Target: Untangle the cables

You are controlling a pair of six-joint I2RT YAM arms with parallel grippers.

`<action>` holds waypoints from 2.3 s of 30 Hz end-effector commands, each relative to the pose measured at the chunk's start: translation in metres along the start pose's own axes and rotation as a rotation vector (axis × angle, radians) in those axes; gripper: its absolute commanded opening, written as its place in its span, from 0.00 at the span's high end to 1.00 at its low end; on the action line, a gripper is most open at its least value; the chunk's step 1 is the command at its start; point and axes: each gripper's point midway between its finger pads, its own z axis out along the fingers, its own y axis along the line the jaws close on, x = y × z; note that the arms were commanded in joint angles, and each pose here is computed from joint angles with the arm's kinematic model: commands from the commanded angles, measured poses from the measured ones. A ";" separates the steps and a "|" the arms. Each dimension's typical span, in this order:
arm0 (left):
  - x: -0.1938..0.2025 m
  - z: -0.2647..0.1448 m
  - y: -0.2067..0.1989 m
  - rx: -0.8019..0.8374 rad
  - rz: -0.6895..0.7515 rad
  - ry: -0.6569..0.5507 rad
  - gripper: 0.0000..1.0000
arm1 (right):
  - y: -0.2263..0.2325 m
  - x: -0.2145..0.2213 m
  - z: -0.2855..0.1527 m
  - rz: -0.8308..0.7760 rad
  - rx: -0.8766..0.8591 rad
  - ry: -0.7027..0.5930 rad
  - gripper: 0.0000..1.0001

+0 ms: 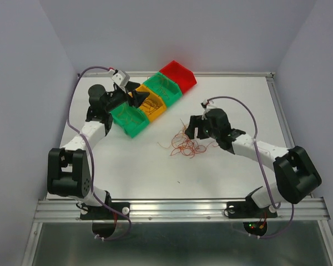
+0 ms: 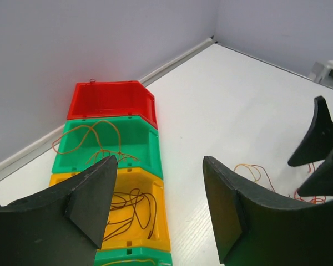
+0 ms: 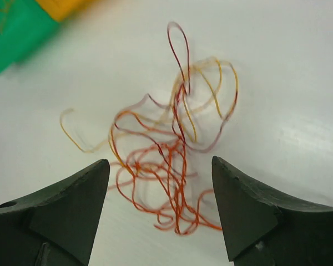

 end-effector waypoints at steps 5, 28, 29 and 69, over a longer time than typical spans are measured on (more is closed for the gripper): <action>-0.004 0.018 -0.038 0.155 0.109 0.002 0.26 | -0.012 0.059 -0.045 0.035 0.035 0.039 0.29; 0.069 0.053 -0.104 0.445 0.227 0.247 0.23 | 0.010 0.026 -0.078 0.034 -0.081 -0.128 1.00; 0.077 0.056 -0.110 0.460 0.245 0.260 0.23 | 0.013 0.019 -0.092 0.047 -0.091 -0.155 0.99; 0.175 0.071 -0.193 0.771 0.152 0.415 0.40 | -0.001 -0.078 -0.215 0.150 -0.002 -0.605 1.00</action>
